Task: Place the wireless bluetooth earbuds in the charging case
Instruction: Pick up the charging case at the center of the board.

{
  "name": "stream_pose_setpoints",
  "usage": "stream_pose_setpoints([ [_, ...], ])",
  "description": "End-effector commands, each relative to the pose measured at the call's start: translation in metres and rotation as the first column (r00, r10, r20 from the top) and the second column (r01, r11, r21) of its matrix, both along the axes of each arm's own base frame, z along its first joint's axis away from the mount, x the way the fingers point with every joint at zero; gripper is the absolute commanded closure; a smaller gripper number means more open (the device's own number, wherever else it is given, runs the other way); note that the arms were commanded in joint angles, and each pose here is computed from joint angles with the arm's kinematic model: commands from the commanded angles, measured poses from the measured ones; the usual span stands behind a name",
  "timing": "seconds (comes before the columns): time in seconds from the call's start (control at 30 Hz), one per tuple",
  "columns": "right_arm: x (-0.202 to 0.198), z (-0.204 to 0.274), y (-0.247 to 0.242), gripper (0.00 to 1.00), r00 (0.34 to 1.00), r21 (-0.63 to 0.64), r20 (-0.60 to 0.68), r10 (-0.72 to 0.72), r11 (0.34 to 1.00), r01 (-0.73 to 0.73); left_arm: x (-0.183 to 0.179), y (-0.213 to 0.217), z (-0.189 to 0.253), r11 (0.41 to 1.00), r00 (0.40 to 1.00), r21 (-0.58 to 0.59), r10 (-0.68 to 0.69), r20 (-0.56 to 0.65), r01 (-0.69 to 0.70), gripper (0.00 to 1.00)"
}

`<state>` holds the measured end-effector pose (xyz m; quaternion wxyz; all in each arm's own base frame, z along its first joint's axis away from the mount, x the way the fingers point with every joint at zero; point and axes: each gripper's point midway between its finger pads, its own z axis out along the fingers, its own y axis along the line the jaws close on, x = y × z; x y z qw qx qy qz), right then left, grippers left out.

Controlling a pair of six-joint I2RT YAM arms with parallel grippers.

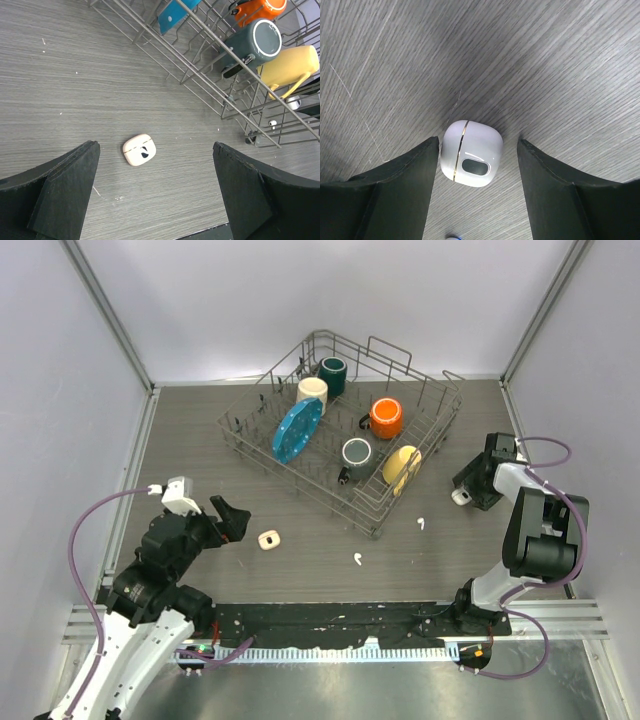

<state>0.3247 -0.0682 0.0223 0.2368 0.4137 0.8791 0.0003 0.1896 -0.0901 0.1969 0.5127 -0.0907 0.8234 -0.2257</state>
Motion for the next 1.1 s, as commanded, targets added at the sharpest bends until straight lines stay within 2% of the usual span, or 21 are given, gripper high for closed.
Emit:
stream_pose_setpoints([
  [0.0, -0.011, -0.012, 0.000, 0.31, 0.997, 0.005, -0.069, -0.023, 1.000, 0.024, 0.001, -0.002, 0.011, 1.000, 0.999, 0.000, -0.016, 0.034, 0.017, 0.00],
  [0.23, -0.004, -0.015, 0.004, 0.35, 0.997, 0.042, -0.060, -0.055, 0.997, 0.057, 0.001, 0.000, 0.013, 1.000, 0.999, -0.007, -0.005, 0.052, 0.006, 0.00],
  [0.77, -0.006, -0.022, 0.014, 0.38, 0.991, 0.106, -0.049, -0.123, 0.986, 0.128, 0.000, -0.002, 0.015, 1.000, 0.998, -0.020, -0.018, 0.061, 0.019, 0.00],
  [1.0, -0.004, -0.021, 0.012, 0.39, 0.989, 0.100, -0.042, -0.139, 0.985, 0.142, 0.000, -0.001, 0.014, 1.000, 0.998, -0.019, -0.013, 0.059, 0.014, 0.00],
  [1.07, -0.005, -0.021, 0.010, 0.43, 0.989, 0.095, -0.043, -0.141, 0.985, 0.144, 0.000, -0.001, 0.015, 1.000, 0.998, -0.018, -0.012, 0.062, 0.013, 0.00],
])
